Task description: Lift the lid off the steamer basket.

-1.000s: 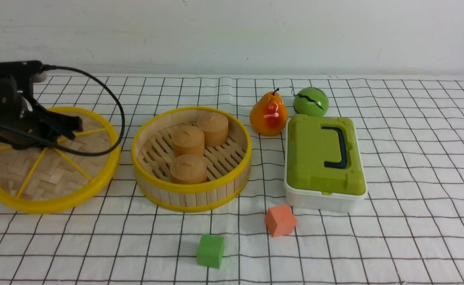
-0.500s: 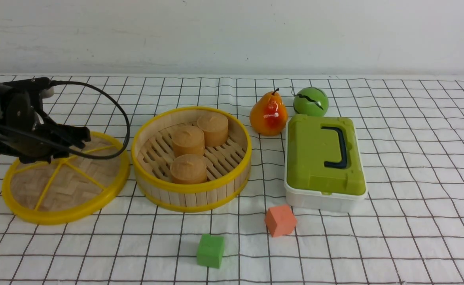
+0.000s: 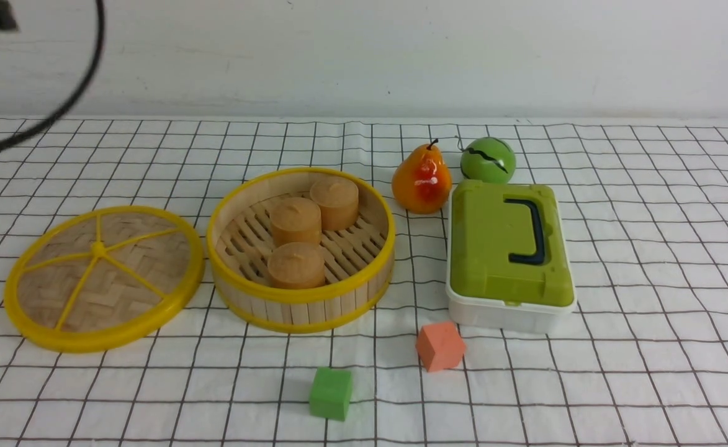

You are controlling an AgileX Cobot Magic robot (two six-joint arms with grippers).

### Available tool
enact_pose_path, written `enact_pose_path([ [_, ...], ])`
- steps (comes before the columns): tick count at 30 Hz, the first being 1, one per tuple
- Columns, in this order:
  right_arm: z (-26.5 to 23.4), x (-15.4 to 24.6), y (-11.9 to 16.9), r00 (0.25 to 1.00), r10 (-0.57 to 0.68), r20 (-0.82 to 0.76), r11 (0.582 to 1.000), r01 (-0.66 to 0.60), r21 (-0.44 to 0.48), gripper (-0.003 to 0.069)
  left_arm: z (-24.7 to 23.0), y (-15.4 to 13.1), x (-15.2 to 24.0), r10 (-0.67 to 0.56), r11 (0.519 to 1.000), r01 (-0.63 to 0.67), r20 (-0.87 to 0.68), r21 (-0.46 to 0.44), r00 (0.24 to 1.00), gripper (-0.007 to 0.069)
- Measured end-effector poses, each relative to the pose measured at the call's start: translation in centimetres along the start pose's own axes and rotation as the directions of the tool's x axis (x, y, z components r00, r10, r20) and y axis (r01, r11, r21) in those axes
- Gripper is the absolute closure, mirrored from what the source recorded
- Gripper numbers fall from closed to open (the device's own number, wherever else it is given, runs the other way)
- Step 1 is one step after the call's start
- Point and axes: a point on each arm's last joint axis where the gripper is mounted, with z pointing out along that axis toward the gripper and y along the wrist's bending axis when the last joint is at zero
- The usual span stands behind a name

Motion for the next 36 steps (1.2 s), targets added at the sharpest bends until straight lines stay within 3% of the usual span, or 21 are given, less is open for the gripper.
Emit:
enact_pose_path([
  [7, 0.0, 0.0, 0.0, 1.0, 0.0, 0.0, 1.0, 0.0, 0.0, 0.0419, -9.3, 1.2, 2.8, -0.015, 0.999, 0.008, 0.145, 0.049, 0.989, 0.0638],
  [16, 0.0, 0.0, 0.0, 1.0, 0.0, 0.0, 1.0, 0.0, 0.0, 0.0419, -15.2, 3.7, 13.2, 0.106, 0.991, -0.125, 0.261, 0.057, 0.96, 0.0638],
  [27, 0.0, 0.0, 0.0, 1.0, 0.0, 0.0, 1.0, 0.0, 0.0, 0.0419, -14.9, 5.5, 22.1, 0.074, 0.993, -0.09, 0.206, 0.073, 0.976, 0.0638],
  [34, 0.0, 0.0, 0.0, 1.0, 0.0, 0.0, 1.0, 0.0, 0.0, 0.0419, -14.6, 5.5, 22.8, 0.053, 0.994, -0.069, 0.182, 0.082, 0.982, 0.0638],
  [36, 0.0, 0.0, 0.0, 1.0, 0.0, 0.0, 1.0, 0.0, 0.0, 0.0419, -14.7, 5.4, 23.5, 0.011, 0.989, -0.039, 0.198, 0.139, 0.98, 0.0638],
])
